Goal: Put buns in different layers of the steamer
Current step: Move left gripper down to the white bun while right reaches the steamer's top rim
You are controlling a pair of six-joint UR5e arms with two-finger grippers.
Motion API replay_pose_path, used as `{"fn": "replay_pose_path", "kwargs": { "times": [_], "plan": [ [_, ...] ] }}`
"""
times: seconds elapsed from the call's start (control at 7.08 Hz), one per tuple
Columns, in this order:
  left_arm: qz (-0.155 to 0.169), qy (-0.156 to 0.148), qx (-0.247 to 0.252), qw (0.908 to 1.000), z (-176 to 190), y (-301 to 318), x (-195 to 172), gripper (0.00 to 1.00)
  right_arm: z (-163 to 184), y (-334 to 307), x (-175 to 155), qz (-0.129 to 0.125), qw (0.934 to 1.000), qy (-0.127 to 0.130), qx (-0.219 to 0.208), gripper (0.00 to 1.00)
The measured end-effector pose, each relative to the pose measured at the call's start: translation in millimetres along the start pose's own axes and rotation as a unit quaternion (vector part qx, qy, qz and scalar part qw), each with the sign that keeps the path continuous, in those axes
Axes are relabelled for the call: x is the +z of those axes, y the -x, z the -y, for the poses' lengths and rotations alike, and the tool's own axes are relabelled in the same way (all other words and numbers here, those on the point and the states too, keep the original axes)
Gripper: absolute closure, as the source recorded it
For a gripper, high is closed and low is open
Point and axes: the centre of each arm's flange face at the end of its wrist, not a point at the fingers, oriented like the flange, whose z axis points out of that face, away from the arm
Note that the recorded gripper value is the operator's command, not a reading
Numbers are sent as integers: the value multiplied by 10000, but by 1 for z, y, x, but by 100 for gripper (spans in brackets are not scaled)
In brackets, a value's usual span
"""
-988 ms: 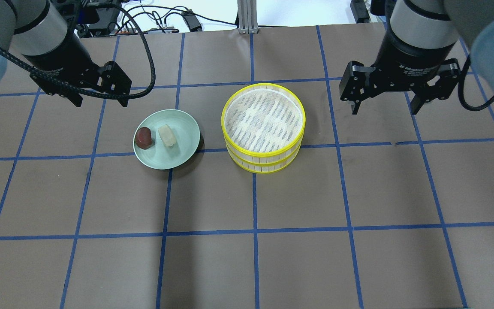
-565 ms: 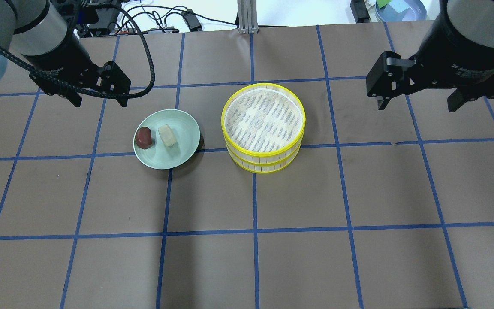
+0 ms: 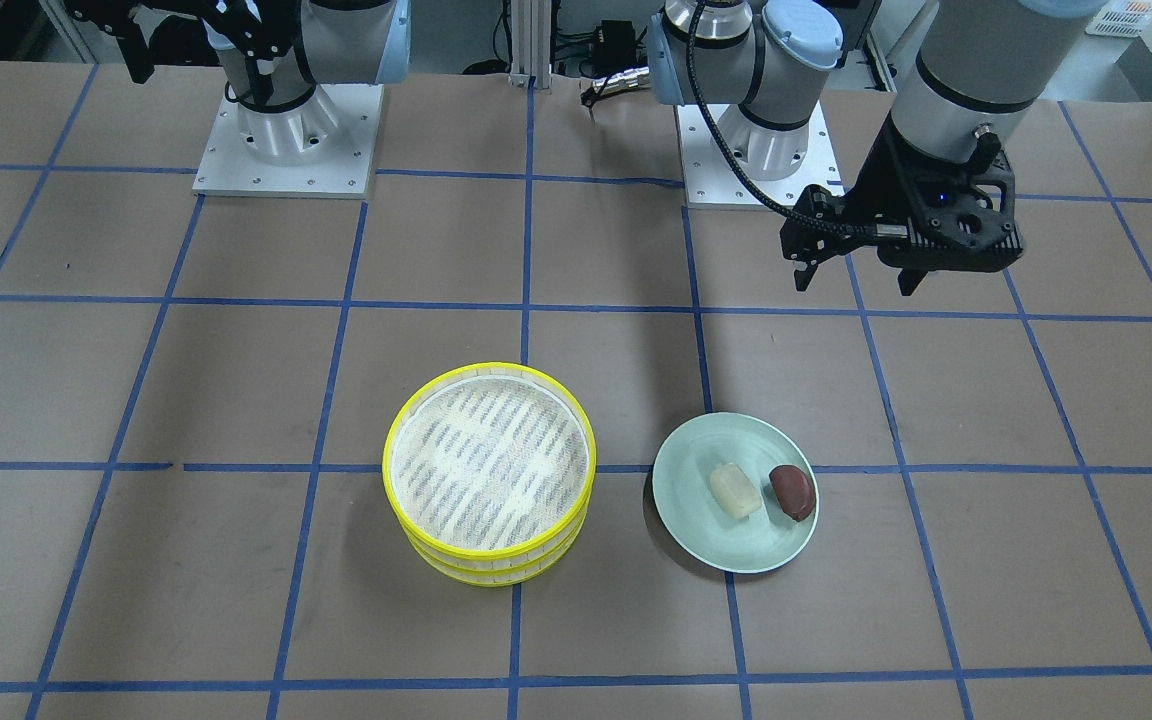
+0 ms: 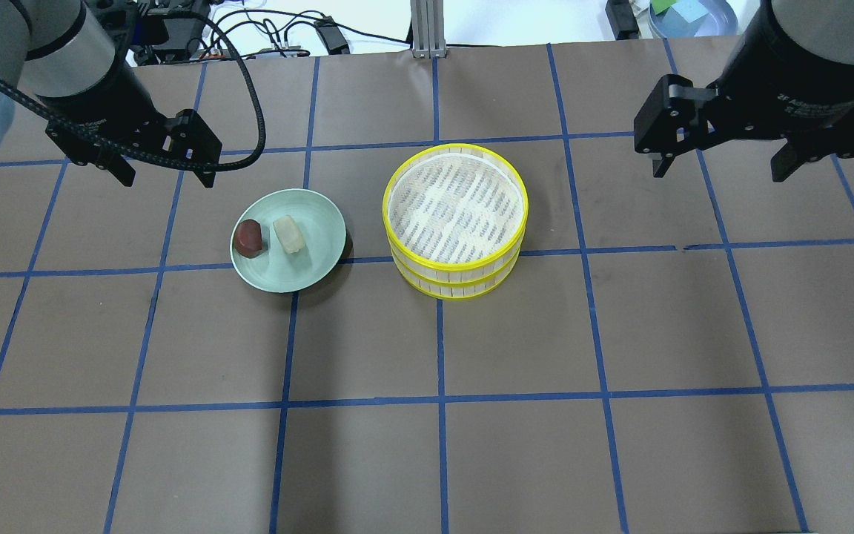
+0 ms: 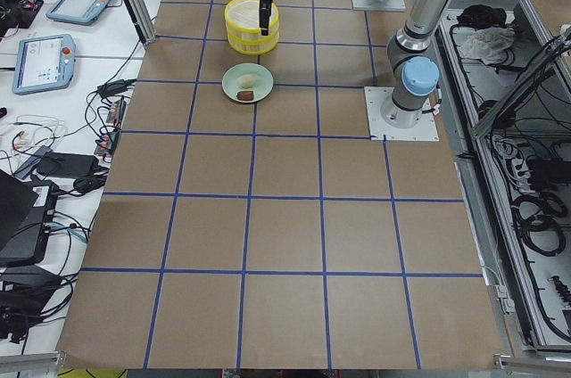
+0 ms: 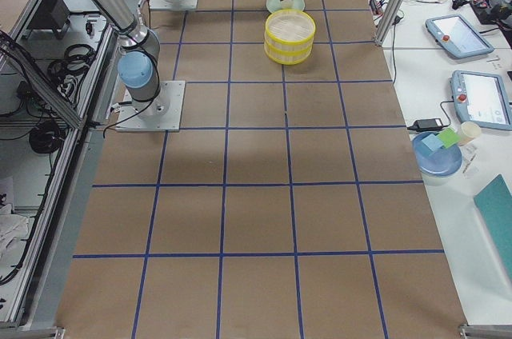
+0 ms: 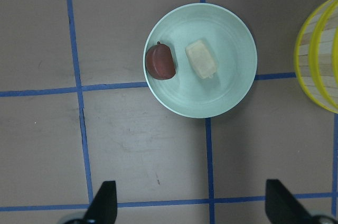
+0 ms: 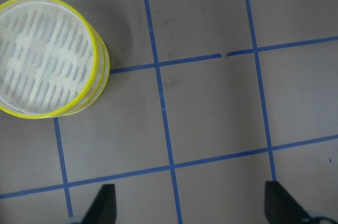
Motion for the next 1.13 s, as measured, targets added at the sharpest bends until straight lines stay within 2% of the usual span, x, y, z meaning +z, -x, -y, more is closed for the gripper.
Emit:
{"fn": "replay_pose_path", "kwargs": {
  "times": [0.28,0.42,0.56,0.71,1.13],
  "plan": [
    [4,60,-108,9999,14,2,17,0,19,7,22,3,10000,94,-24,0],
    [14,27,-252,9997,26,3,30,0,25,14,30,163,9997,188,-45,0],
    [7,31,-431,9991,41,5,49,0,32,22,37,482,9984,245,-134,0],
    [-2,6,-630,9980,57,6,69,0,46,27,49,665,9970,282,-292,0],
    [-49,-64,-917,9957,96,5,129,0,81,32,78,675,9958,426,-444,0]
  ]
}}
